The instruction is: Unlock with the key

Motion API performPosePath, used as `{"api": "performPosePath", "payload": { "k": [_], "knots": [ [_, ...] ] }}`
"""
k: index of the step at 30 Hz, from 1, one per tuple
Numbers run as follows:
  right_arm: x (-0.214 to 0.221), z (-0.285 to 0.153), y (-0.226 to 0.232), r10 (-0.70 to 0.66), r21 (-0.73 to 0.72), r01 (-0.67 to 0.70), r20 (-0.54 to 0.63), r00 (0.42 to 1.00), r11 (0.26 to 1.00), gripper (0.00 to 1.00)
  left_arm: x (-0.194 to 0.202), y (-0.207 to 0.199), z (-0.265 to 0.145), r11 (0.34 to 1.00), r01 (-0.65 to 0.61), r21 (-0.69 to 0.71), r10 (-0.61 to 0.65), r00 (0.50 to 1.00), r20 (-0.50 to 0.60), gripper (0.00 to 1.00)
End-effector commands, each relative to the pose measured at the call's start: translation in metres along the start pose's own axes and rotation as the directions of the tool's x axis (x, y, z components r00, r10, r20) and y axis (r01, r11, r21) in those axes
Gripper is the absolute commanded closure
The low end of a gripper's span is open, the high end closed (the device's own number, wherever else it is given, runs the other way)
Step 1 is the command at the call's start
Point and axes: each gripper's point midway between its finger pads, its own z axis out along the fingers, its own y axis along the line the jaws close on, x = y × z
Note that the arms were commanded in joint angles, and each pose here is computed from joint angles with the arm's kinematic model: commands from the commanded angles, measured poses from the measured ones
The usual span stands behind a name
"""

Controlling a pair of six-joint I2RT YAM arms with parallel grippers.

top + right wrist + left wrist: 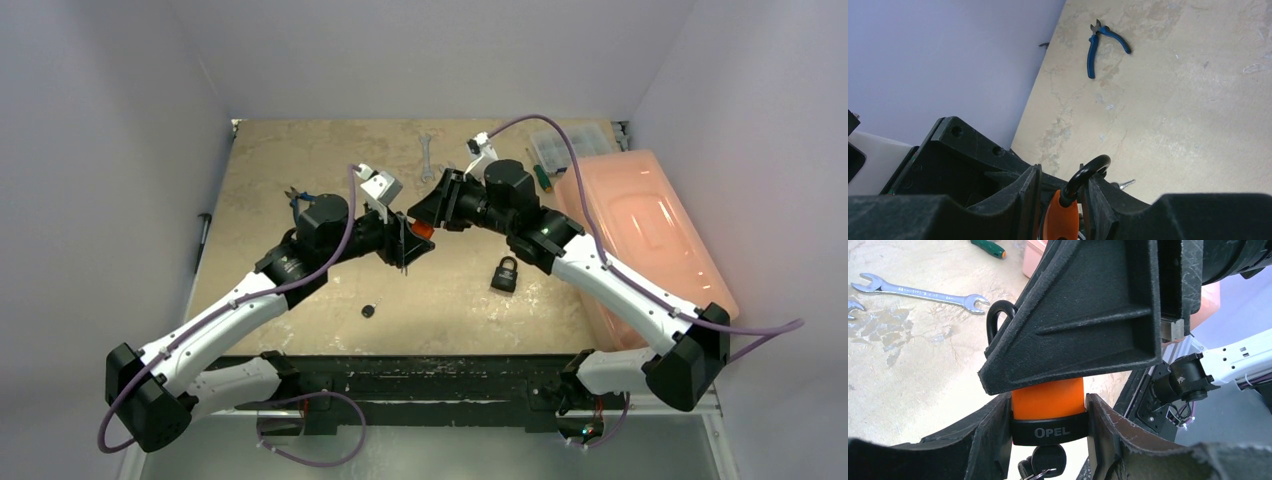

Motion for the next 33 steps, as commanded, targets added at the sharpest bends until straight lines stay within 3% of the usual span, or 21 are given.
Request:
{"api": "performPosePath", "payload": {
  "k": [1, 7, 13, 26, 31, 33],
  "knots": [
    [-0.013, -0.001, 0.017, -0.017, -0.040, 0.018, 0.024, 1.000, 0.999, 0.62, -0.052, -0.035, -0.014, 0.991, -0.064, 0.120, 0.045, 0.987, 0.156, 1.00],
    [-0.013, -0.002, 0.029, -0.055, -0.098, 0.056, 0.013, 0.998, 0.994, 0.75, -0.049, -0.043, -0.015, 0.984, -0.071, 0.164, 0.048, 0.989, 0.141, 1.00],
    [-0.010, -0.014, 0.038, -0.157, -0.168, 0.158, 0.017, 0.987, 0.973, 1.00, -0.051, -0.058, -0.023, 0.969, -0.088, 0.231, 0.059, 0.990, 0.129, 1.00],
    [0.019, -0.067, 0.079, -0.315, -0.480, 0.299, 0.051, 0.948, 0.825, 1.00, -0.060, -0.109, -0.054, 0.880, -0.111, 0.461, 0.062, 0.991, 0.119, 1.00],
    [0.016, -0.075, 0.088, -0.315, -0.501, 0.296, 0.049, 0.948, 0.813, 1.00, -0.057, -0.103, -0.052, 0.894, -0.111, 0.435, 0.069, 0.991, 0.113, 1.00],
    [0.012, -0.076, 0.088, -0.307, -0.475, 0.286, 0.034, 0.951, 0.833, 0.93, -0.051, -0.096, -0.050, 0.910, -0.095, 0.404, 0.063, 0.994, 0.094, 1.00]
  ]
}}
